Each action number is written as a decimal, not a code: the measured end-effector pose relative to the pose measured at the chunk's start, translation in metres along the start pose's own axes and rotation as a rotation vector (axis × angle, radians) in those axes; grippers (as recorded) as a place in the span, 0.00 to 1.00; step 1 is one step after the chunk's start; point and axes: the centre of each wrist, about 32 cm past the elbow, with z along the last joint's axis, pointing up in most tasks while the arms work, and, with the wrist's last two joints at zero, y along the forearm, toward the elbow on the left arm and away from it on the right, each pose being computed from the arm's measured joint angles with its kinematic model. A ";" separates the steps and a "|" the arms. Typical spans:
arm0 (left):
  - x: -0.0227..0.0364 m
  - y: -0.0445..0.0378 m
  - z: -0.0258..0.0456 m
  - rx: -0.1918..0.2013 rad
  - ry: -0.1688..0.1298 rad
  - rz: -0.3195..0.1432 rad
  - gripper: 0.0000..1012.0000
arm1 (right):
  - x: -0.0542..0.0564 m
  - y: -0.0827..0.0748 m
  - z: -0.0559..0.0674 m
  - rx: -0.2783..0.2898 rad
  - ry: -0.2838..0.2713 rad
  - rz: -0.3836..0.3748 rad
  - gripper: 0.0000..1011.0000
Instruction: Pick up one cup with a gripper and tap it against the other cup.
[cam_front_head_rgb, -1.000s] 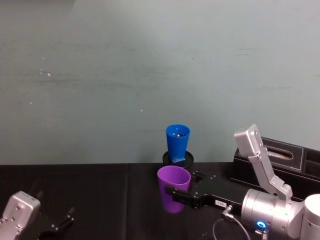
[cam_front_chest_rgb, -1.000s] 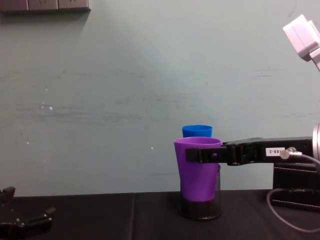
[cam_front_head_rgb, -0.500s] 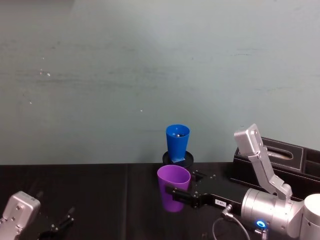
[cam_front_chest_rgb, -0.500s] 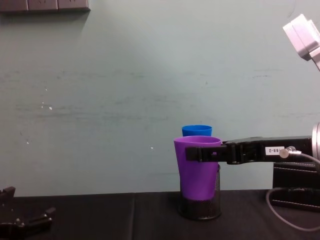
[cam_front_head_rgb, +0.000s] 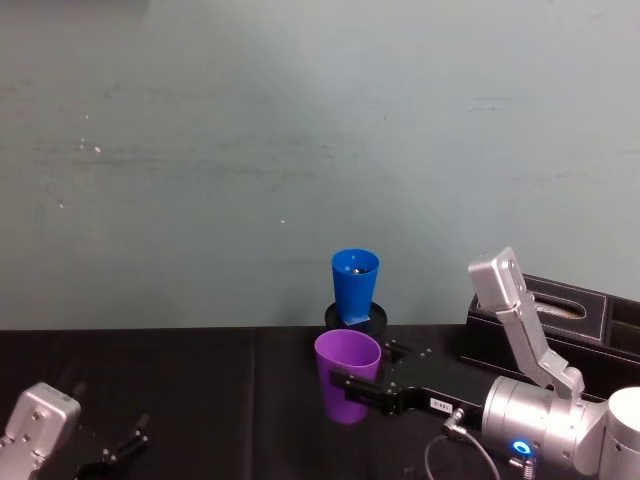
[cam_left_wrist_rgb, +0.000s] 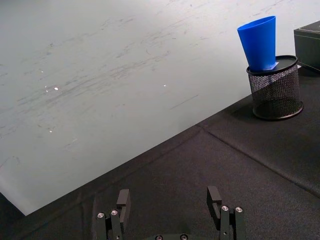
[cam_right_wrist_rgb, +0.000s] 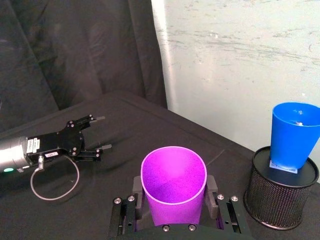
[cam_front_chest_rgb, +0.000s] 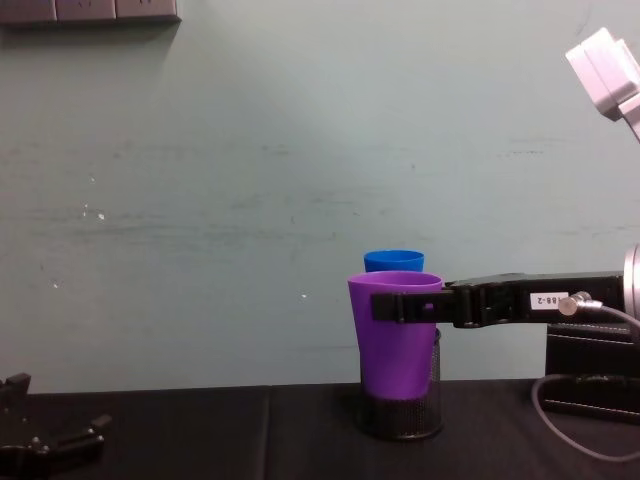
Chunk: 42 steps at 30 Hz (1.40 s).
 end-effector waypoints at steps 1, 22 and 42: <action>0.0000 0.0000 0.0000 0.000 0.000 0.000 0.99 | 0.000 0.000 0.000 0.000 0.000 0.000 0.72; 0.0000 0.0000 0.0000 0.000 0.000 0.000 0.99 | 0.000 0.000 0.000 0.000 0.000 0.000 0.72; 0.0000 0.0000 0.0000 0.000 0.000 0.000 0.99 | -0.003 -0.006 -0.012 -0.007 -0.015 0.009 0.72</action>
